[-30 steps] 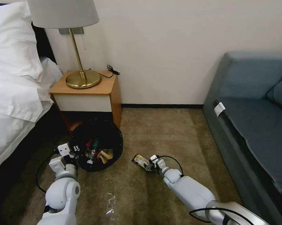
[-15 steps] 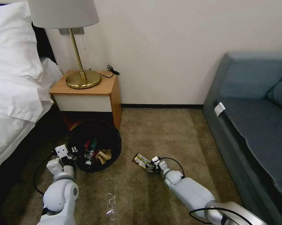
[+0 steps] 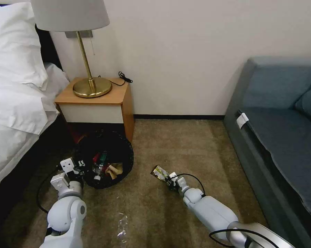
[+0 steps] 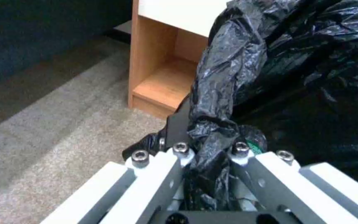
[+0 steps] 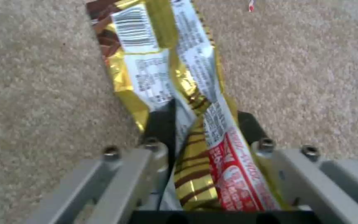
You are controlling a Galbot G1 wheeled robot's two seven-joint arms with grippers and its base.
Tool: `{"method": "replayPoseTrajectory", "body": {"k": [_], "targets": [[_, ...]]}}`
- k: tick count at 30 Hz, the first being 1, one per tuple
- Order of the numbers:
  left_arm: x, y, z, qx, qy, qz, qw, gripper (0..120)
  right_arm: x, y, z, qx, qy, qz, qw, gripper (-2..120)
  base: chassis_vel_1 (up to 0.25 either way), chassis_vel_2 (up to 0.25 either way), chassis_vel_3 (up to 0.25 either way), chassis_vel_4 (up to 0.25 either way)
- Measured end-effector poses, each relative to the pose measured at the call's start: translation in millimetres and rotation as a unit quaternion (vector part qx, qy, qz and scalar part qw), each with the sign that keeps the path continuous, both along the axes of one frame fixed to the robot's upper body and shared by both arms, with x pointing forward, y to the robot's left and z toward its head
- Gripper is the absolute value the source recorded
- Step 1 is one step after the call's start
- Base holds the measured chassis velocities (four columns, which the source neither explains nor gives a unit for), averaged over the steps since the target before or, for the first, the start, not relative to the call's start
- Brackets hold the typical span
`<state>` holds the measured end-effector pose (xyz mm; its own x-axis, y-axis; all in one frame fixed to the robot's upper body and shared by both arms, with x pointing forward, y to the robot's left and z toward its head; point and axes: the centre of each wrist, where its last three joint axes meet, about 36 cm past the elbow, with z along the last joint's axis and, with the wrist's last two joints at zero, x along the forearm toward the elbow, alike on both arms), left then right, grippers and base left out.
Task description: Pick up the trash bin, then pick up the garbage on the floor and place it into the trash bin.
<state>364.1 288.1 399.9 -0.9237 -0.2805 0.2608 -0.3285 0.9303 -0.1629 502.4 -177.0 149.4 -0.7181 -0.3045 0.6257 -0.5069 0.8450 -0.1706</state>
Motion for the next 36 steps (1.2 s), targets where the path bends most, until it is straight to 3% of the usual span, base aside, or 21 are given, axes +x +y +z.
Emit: {"method": "replayPoseTrajectory", "body": {"k": [8, 24, 36], "targets": [[-0.1, 1.6, -1.3, -0.001, 0.001, 0.002, 1.0000, 3, 0.0, -0.7, 0.4, 0.001, -0.001, -0.005, 1.000, 0, 0.000, 0.000, 0.000, 0.000], [2.3, 2.3, -7.0, -0.003, 0.005, 0.002, 1.0000, 3, 5.0, 2.0, 12.2, 0.022, -0.024, -0.021, 0.999, 0, 0.000, 0.000, 0.000, 0.000], [5.2, 0.7, -12.4, -0.006, 0.009, -0.002, 0.9999, 3, 34.4, -11.5, 46.3, 0.078, -0.103, -0.079, 0.988, 0, 0.000, 0.000, 0.000, 0.000]]}}
